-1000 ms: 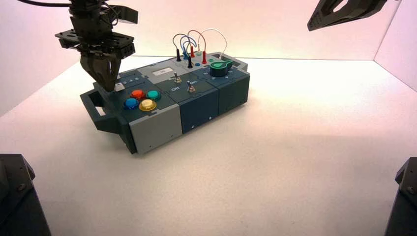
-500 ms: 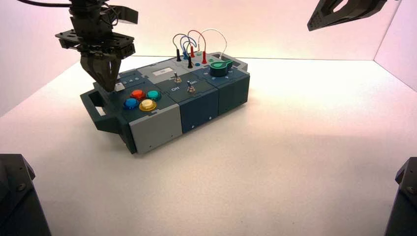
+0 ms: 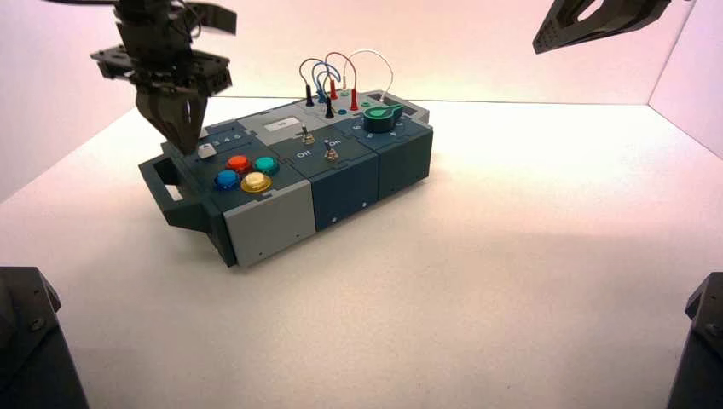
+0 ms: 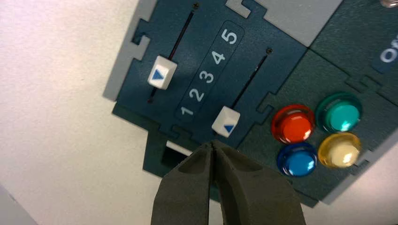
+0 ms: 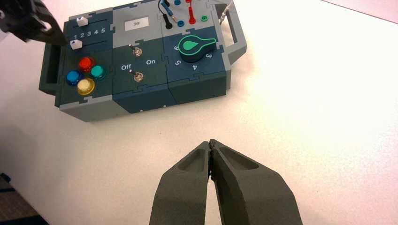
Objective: Move the bottom slider to position 2.
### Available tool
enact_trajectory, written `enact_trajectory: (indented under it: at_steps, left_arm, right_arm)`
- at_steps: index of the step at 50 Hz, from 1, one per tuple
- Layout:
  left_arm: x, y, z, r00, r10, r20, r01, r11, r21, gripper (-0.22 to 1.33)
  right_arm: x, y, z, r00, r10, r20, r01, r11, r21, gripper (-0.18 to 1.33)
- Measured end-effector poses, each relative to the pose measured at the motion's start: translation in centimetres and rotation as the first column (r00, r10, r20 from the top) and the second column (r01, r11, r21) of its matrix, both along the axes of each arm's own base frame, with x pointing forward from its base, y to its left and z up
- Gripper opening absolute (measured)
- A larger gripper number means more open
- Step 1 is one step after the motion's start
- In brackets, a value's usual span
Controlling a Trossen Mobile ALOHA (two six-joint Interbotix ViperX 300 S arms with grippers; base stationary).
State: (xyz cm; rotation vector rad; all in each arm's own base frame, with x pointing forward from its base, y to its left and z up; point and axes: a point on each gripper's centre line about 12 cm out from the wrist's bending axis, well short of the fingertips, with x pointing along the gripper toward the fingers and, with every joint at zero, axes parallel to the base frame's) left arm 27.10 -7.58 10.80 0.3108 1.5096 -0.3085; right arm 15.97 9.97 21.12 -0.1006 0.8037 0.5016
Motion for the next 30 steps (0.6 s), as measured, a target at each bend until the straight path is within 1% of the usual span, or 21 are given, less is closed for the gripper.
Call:
enact_trajectory:
  at_steps: [14, 24, 30]
  left_arm:
    - [-0.1, 0.6, 2.3, 0.998, 0.022, 0.055, -0.021, 1.000, -0.015, -0.17]
    - [-0.6, 0.8, 3.0, 0.998, 0.023, 0.055, -0.022, 1.000, -0.014, -0.17]
    - [-1.1, 0.9, 3.5, 0.998, 0.026, 0.065, -0.025, 1.000, -0.017, -0.17]
  right_arm:
    - [0.0, 0.0, 0.0, 1.000, 0.000, 0.000, 0.000, 1.000, 0.000, -0.14]
    - [0.0, 0.0, 0.0, 1.000, 0.000, 0.000, 0.000, 1.000, 0.000, -0.14]
    - [0.0, 0.0, 0.0, 1.000, 0.000, -0.001, 0.000, 1.000, 0.001, -0.14]
